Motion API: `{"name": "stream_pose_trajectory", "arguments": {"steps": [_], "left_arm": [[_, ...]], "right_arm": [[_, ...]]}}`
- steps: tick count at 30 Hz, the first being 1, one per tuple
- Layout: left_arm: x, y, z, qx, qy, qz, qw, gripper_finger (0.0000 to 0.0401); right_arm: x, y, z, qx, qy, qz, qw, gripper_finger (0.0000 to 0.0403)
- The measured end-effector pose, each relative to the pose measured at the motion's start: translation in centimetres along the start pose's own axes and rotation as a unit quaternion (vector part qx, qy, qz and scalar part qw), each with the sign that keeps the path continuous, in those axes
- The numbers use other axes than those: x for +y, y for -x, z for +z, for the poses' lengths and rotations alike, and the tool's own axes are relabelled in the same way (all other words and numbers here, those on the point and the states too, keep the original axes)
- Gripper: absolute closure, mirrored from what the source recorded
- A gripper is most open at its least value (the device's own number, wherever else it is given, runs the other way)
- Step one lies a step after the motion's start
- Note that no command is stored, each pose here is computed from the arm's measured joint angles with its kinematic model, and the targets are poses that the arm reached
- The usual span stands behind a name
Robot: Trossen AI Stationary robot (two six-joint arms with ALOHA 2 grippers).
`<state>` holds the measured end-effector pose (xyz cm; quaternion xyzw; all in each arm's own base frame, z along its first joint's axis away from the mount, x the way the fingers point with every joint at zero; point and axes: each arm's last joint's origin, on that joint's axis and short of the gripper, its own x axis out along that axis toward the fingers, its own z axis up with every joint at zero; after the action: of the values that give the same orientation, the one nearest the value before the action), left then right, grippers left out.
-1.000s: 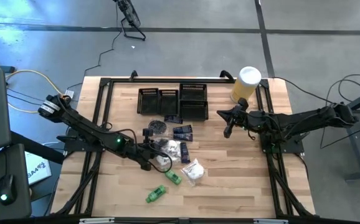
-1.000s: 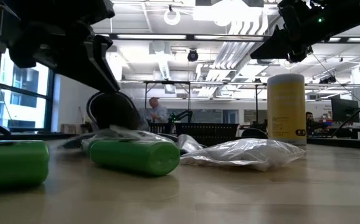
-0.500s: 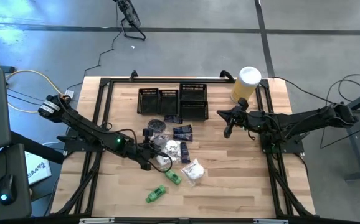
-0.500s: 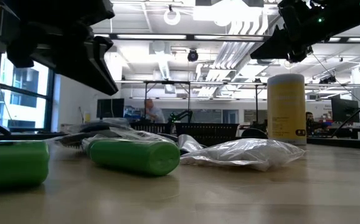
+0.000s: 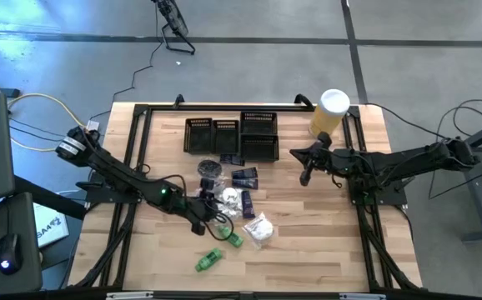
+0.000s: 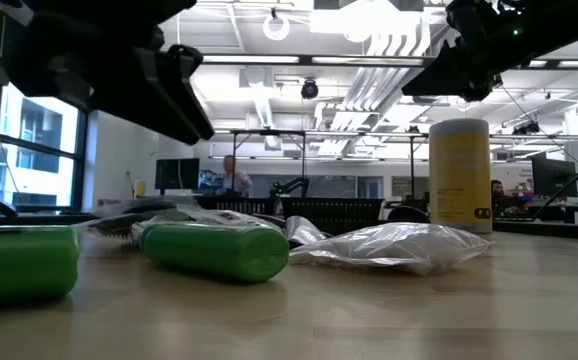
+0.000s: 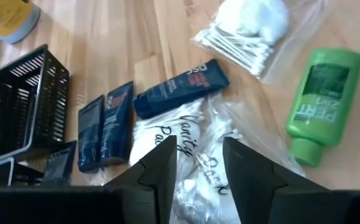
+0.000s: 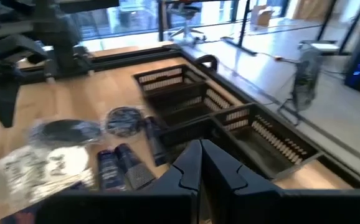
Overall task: Pick & Place Travel size toiletries
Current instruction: Put the middle black hairbrush into the left black bin
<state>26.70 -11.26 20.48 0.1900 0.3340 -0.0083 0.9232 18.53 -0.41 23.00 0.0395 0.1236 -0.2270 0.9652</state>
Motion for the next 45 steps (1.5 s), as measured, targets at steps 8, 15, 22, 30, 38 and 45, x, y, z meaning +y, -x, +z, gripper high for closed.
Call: {"name": "stream_pose_trajectory", "arguments": {"steps": [8, 15, 22, 30, 38, 45], "left_arm": [[-2.7, 1.3, 2.1, 0.02, -0.078, 0.036, 0.996, 0.0335], [-3.3, 2.6, 1.0, 0.108, -0.074, 0.033, 0.991, 0.0382], [-2.9, 2.3, 0.4, 0.131, -0.074, 0.016, 0.988, 0.0373], [-2.0, 1.5, 0.1, 0.153, -0.091, 0.005, 0.984, 0.0262], [-2.1, 1.7, -1.9, 0.256, -0.108, -0.021, 0.96, 0.0241], [-2.4, 1.2, -2.6, 0.287, -0.106, -0.007, 0.952, 0.0261]], "right_arm": [[0.1, 0.0, 0.0, 0.004, 0.0, 0.025, 1.0, 0.0401], [0.2, 0.0, 0.0, 0.004, 0.0, 0.025, 1.0, 0.0401], [0.1, 0.0, 0.0, 0.004, 0.001, 0.025, 1.0, 0.0401], [0.1, 0.0, 0.0, 0.004, 0.002, 0.025, 1.0, 0.0401], [0.1, 0.0, -0.1, 0.007, 0.003, 0.024, 1.0, 0.0401], [0.1, 0.0, -0.1, 0.01, 0.005, 0.024, 1.0, 0.0401]]}}
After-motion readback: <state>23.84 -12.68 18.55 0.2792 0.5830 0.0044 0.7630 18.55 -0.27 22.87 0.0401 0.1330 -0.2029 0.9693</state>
